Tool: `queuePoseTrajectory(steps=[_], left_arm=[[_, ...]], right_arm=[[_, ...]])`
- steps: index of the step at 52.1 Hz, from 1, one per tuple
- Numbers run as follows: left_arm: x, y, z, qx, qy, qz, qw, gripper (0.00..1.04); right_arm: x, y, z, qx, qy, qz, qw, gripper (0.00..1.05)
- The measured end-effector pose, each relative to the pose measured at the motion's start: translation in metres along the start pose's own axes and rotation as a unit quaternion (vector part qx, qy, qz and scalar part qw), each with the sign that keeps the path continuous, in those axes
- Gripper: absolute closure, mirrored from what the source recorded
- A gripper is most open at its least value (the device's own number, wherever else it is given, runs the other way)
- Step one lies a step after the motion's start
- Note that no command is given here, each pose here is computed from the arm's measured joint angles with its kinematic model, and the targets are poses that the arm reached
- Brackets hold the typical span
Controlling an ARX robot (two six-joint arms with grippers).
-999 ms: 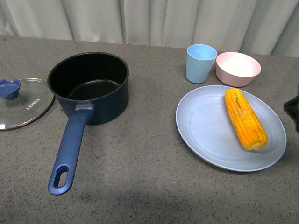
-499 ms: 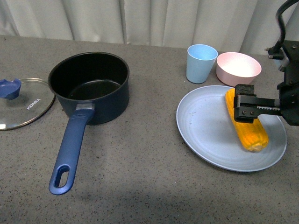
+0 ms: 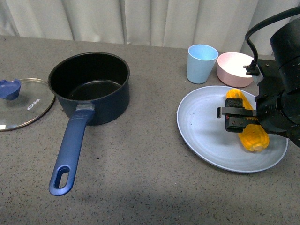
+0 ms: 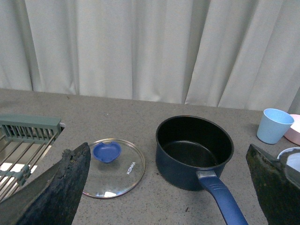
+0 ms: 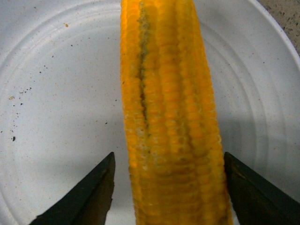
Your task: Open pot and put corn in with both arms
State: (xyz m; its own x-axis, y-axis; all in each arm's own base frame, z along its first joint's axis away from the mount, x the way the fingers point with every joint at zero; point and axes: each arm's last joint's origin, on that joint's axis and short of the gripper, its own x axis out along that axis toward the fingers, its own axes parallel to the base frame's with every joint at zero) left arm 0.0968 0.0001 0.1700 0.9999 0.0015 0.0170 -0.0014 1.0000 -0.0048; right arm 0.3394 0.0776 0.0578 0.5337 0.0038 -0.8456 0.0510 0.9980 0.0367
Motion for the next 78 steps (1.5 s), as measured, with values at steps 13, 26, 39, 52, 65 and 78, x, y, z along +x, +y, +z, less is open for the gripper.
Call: queuePoseTrajectory(steps=[13,26,39,52,65,78], left_arm=[[0.0,0.0,0.0,0.0,0.0,0.0,1.0,0.06],[0.0,0.0,0.0,0.0,0.0,0.0,1.0,0.06],[0.0,0.0,0.0,0.0,0.0,0.0,1.0,0.06],[0.0,0.0,0.0,0.0,0.0,0.0,1.0,0.06],[0.0,0.0,0.0,0.0,0.0,0.0,1.0,0.06],[0.0,0.0,0.0,0.0,0.0,0.0,1.0,0.06]], right_arm=[[-0.001,0.002,0.004,0.013,-0.003,0.024,1.0,0.69],[-0.041,0.028,0.03,0.065,-0.049,0.175,0.981,0.83],[-0.064,0.105,0.068,0.078,-0.072,0.296,0.949,0.87],[-0.052,0.168,0.072,0.062,-0.036,0.33,0.941,0.88],[-0.035,0.204,0.07,0.05,-0.009,0.337,0.94,0.88],[-0.028,0.217,0.073,0.047,-0.002,0.331,0.943,0.69]])
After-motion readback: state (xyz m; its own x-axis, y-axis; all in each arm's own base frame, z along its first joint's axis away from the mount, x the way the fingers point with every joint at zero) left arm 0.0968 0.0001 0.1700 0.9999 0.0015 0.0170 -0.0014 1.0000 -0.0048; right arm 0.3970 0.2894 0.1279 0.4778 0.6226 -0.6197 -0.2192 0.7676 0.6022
